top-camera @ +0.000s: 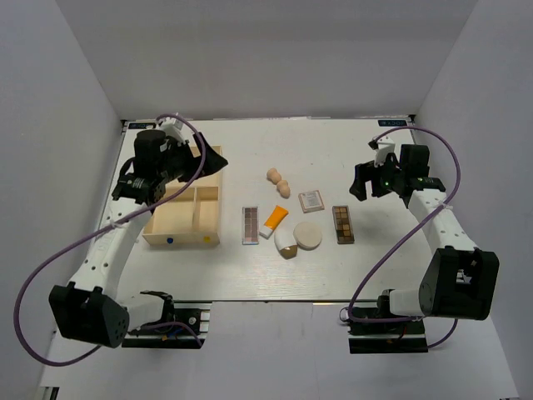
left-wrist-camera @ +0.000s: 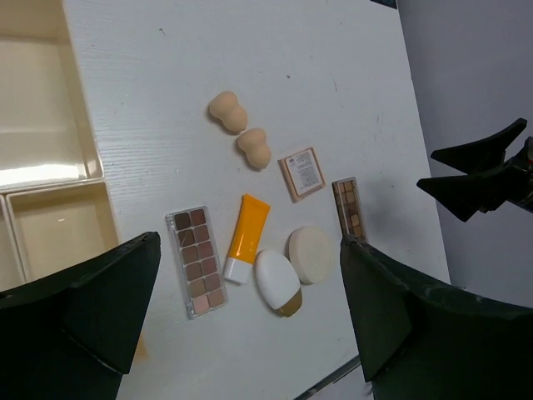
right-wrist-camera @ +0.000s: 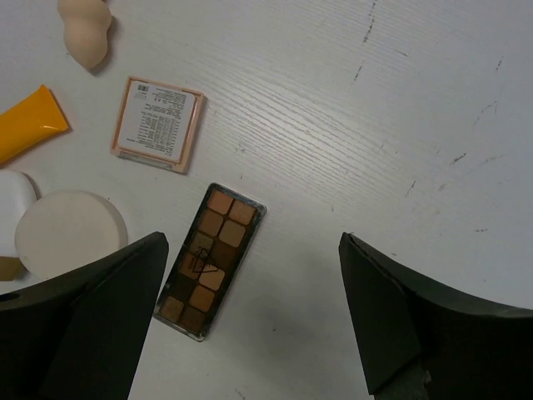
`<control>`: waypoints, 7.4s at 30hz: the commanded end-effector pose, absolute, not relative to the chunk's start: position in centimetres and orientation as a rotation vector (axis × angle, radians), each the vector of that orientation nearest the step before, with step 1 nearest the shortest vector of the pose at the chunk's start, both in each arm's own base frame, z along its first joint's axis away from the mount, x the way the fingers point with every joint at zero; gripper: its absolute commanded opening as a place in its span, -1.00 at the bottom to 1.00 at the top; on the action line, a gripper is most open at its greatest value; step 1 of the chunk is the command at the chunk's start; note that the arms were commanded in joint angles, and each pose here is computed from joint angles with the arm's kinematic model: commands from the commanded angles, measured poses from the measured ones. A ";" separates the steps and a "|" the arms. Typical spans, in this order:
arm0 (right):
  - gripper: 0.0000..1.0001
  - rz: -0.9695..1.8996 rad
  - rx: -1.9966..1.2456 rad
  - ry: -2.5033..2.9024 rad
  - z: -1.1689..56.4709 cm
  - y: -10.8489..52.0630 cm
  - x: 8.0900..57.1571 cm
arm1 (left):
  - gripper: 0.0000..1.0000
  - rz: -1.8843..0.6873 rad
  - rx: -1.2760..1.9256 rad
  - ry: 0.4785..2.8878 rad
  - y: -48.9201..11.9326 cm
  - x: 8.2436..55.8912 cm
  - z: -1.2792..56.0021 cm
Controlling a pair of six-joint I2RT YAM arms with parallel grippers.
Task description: Organize the makeup
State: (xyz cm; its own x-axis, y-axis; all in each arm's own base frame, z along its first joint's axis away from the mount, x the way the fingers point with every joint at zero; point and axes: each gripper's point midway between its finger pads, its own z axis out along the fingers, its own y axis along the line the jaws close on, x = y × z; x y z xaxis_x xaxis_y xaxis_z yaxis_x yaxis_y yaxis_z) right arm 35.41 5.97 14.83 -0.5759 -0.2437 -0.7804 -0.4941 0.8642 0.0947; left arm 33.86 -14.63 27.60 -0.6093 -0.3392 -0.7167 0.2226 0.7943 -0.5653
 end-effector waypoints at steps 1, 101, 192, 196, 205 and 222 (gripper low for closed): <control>0.78 0.427 -0.566 2.183 14.9 6.6 34.9 | 0.96 -0.844 -0.024 2.034 -16.4 34.4 30.0; 0.22 0.713 -1.060 2.003 13.9 17.9 31.8 | -0.53 -0.182 -0.679 2.081 -12.0 46.8 23.1; -0.73 0.900 -0.731 1.643 25.5 42.1 48.2 | -0.33 -1.207 -0.094 1.932 -17.7 28.0 31.2; -0.59 0.774 -0.688 1.796 23.1 31.8 49.0 | -0.35 -1.248 -0.028 2.021 -20.8 29.0 29.7; 0.43 0.625 -0.581 2.057 19.5 16.9 42.4 | -0.09 -1.124 0.214 2.449 -32.3 27.8 19.6; 0.44 0.581 -0.347 2.126 16.6 8.5 36.9 | 0.26 -0.525 0.490 2.805 -39.1 30.1 7.4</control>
